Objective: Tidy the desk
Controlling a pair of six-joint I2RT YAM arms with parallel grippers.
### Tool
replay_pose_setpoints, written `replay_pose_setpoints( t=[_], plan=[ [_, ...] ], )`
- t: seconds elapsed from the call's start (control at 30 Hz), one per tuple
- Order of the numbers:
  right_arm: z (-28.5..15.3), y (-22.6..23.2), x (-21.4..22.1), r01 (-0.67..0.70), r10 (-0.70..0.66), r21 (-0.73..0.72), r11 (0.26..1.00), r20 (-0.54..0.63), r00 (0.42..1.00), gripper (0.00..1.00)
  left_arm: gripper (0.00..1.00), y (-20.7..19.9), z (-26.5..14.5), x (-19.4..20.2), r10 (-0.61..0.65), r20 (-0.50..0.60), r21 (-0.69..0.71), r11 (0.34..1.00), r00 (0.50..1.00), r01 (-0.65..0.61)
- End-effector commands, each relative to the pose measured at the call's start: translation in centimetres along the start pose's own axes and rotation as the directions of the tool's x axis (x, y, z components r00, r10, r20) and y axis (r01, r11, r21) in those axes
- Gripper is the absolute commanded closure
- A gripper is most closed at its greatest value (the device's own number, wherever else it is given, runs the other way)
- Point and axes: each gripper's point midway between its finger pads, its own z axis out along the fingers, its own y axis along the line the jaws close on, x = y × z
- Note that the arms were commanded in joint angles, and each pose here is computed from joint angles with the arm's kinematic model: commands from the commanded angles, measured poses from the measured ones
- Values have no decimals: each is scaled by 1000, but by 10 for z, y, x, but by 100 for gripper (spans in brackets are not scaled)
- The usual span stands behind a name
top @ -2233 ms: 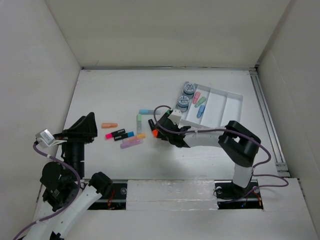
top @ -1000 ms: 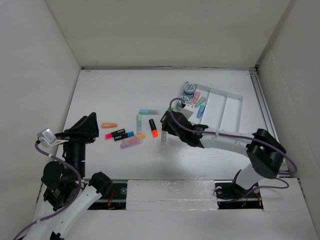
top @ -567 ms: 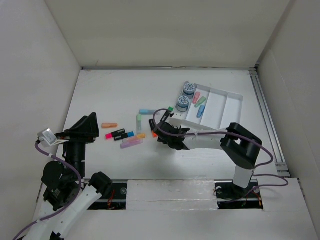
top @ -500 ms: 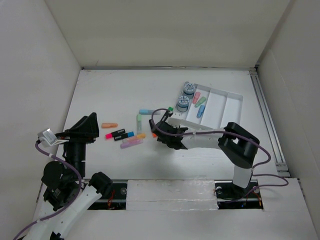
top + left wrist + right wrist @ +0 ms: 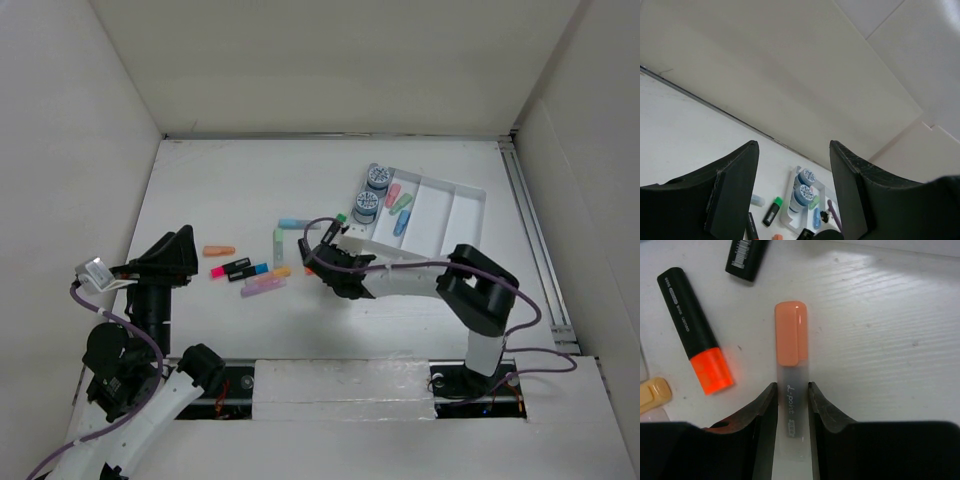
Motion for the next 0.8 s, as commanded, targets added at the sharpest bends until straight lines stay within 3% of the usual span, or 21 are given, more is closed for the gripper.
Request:
replay_pose_setpoints(
  t=[0.0,0.13,0.33,0.43,0.67,0.77],
  plan=[
    [-37,15,-33,-102,107,-124,987,37,994,86,45,-6,1,-10,-15,38,23,1000,999,14],
    [-69,3,-90,-244,273,-238,940,95,957,86,45,-7,1,-10,-18,36,28,999,999,17],
    [-59,-88,-176,-460,507,-253,851,175,844,84,45,-7,0,-10,-19,36,31,999,999,18],
    [-43,-130,-196,-534,571,-213,818,200,796,84,45,-7,0,-10,-18,35,29,999,999,17],
    [-5,-189,-206,-629,640,-122,768,158,752,81,45,-7,2,-7,-12,26,27,1000,1000,11],
    [1,-198,-213,-647,658,-117,753,149,739,68,45,-8,2,-7,-12,26,29,1000,1000,11]
  ],
)
